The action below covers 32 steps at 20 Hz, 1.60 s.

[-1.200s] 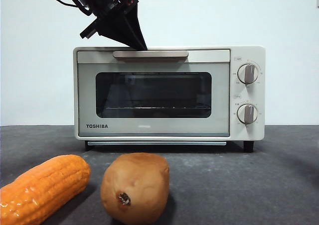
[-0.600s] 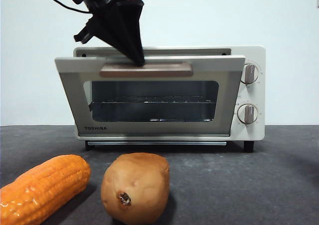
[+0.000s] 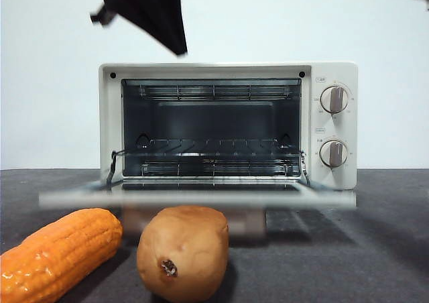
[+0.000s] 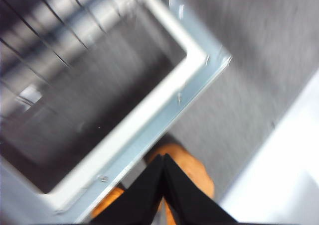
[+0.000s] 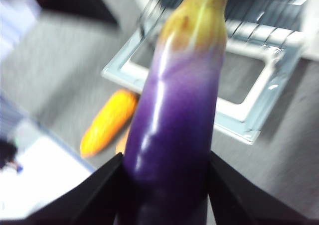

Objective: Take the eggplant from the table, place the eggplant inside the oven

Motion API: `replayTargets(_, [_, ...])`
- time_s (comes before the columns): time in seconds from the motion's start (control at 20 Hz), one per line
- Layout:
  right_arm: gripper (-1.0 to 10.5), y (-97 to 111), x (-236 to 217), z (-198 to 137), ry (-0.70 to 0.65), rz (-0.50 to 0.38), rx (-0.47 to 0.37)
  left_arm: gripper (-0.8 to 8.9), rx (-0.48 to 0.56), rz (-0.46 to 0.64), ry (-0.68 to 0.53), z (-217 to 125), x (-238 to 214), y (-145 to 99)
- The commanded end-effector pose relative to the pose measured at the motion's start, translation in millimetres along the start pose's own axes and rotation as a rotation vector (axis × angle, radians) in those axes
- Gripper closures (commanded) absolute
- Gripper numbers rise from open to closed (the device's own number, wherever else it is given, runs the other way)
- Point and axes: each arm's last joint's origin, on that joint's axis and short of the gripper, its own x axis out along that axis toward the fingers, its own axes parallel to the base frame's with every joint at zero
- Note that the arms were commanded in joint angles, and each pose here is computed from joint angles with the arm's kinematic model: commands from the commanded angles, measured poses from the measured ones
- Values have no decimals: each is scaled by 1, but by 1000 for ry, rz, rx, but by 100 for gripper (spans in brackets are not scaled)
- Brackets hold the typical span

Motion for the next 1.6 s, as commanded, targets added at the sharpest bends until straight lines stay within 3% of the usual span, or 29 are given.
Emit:
replayTargets(0.05, [819,5,10,10,29,1,-92,810,-16,69,-62,-8,-8,5])
replayTargets(0.45, [834,30,66,56,207,-29,-387,810,-262,215,-328,-101,-35,42])
replayTargets(0.8, [834,64,143,90,328,-266,-718,810,-461,366,-465,-173,-44,68])
replayTargets(1.0, [833,71,196,95,304,-426,-920,810,-508,386,-521,-183,-52,77])
replayTargets(1.25, [833,58,253,94,281,-640,-1122,810,-494,352,-568,-181,-55,79])
replayTargets(1.6, [833,33,285,97,292,-680,-1189,810,-495,329,-578,-180,-55,79])
